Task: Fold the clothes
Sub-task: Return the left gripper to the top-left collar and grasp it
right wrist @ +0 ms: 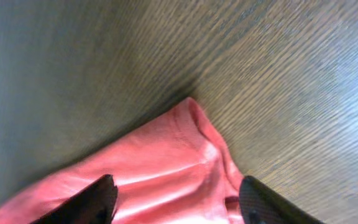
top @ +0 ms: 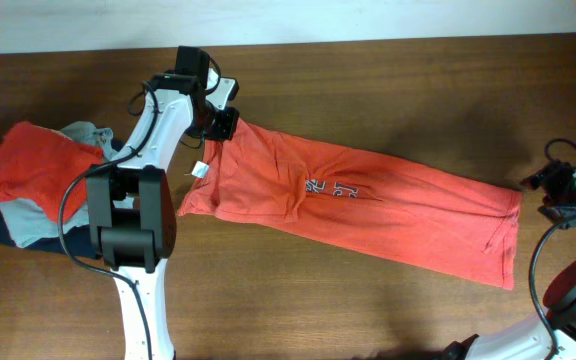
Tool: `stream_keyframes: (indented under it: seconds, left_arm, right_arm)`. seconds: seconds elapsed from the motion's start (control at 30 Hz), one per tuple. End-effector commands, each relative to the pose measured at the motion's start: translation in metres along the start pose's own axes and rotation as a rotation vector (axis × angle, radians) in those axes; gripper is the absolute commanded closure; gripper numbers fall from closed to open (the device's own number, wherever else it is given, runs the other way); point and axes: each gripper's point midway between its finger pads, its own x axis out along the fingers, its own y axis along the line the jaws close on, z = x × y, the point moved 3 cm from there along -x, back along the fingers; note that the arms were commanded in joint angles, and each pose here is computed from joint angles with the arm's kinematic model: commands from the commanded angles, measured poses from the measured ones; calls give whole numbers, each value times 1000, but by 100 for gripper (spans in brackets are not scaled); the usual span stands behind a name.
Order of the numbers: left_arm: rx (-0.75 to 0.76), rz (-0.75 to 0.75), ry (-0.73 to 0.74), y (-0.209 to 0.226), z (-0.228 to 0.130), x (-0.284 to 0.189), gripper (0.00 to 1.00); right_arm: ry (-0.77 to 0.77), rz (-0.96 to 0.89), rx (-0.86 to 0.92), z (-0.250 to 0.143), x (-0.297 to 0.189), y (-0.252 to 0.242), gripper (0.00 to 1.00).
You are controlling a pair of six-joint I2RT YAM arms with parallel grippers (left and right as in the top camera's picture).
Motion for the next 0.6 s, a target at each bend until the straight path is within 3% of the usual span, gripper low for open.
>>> stream_keyframes:
  seconds: [0.0,0.33,0.57]
  left_arm:
    - [-14,-17,-6,5,2,-4,100]
    - [-65,-5,19,20,-6,-8,100]
    - [-65,-4,18,20,-6,-8,100]
  right_arm:
    - [-39,-87,-21,3,-7,-6,41]
    - [-24,-212,-18,4,6,-28,35]
    - [102,-46,-137,-7,49,-15,33]
